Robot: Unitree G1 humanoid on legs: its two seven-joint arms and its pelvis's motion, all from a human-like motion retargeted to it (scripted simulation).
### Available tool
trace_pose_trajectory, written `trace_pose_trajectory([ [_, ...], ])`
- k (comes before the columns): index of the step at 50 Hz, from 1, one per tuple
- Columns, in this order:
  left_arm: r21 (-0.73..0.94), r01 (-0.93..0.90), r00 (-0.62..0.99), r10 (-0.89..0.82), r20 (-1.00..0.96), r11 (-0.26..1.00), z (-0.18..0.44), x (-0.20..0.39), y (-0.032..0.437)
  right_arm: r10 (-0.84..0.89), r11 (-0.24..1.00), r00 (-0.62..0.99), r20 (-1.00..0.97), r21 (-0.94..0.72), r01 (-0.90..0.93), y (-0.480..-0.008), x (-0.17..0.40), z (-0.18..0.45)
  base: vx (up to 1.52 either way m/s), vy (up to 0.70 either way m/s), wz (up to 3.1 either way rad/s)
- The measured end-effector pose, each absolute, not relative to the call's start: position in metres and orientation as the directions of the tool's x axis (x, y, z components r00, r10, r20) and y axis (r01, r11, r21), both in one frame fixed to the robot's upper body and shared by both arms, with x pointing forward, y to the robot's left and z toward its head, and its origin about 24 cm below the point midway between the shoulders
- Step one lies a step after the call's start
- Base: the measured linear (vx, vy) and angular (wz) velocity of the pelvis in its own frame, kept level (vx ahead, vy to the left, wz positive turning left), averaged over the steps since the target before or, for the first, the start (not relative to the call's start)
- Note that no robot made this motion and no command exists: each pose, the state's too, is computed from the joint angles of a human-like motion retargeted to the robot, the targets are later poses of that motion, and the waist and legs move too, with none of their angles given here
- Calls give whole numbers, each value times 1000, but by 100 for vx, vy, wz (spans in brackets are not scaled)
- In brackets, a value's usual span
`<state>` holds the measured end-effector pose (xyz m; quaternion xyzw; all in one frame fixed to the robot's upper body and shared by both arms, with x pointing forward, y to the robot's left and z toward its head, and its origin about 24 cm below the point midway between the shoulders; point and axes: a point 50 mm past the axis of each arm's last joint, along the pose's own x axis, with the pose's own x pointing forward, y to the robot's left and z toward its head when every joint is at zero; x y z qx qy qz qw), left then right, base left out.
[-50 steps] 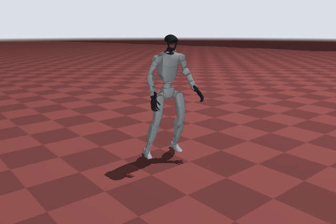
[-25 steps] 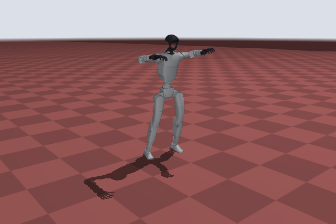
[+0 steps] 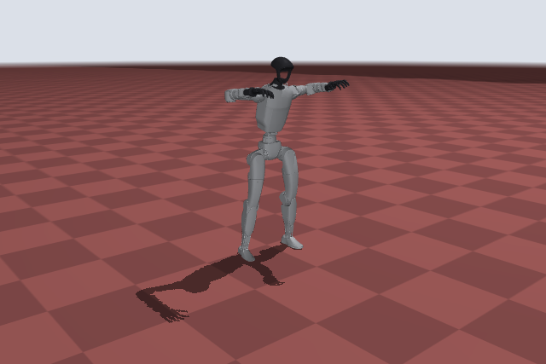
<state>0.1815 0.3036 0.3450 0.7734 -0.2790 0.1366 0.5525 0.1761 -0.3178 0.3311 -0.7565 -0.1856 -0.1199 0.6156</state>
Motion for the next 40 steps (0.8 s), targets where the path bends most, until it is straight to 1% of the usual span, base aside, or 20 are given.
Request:
trace_pose_trajectory([
  [2, 789, -561, 822, -276, 497, -251, 341, 182, 305, 176, -158, 893, 415, -883, 442, -313, 177, 330, -14, -4, -4],
  [6, 793, -561, 823, -263, 504, -237, 340, 180, 307, 191, -152, 889, 416, -882, 446, -310, 179, 329, -14, -3, -7],
  [7, 842, -534, 827, -251, 503, -70, 337, 180, 304, 189, -142, 891, 412, -887, 440, -310, 181, 328, -14, -2, -13],
  [8, 832, -365, 818, -283, 501, 418, 332, 177, 294, 181, -118, 898, 401, -898, 424, -310, 188, 323, -14, -2, -15],
  [9, 778, -269, 807, -307, 504, 568, 330, 177, 291, 180, -115, 903, 391, -903, 414, -309, 191, 322, -14, -2, -12],
  [15, 753, -214, 820, -304, 485, 623, 322, 181, 291, 175, -135, 916, 362, -912, 386, -308, 195, 318, -12, -1, -5],
  [25, 690, -206, 815, -269, 513, 694, 320, 180, 294, 152, -167, 918, 366, -906, 389, -311, 194, 318, -11, 0, 6],
  [32, 674, -208, 813, -257, 522, 709, 317, 179, 294, 155, -173, 918, 365, -905, 389, -311, 195, 317, -9, 1, 2],
  [40, 704, -250, 816, -247, 523, 665, 316, 180, 295, 187, -176, 922, 340, -911, 372, -304, 198, 314, -3, 1, -2],
])
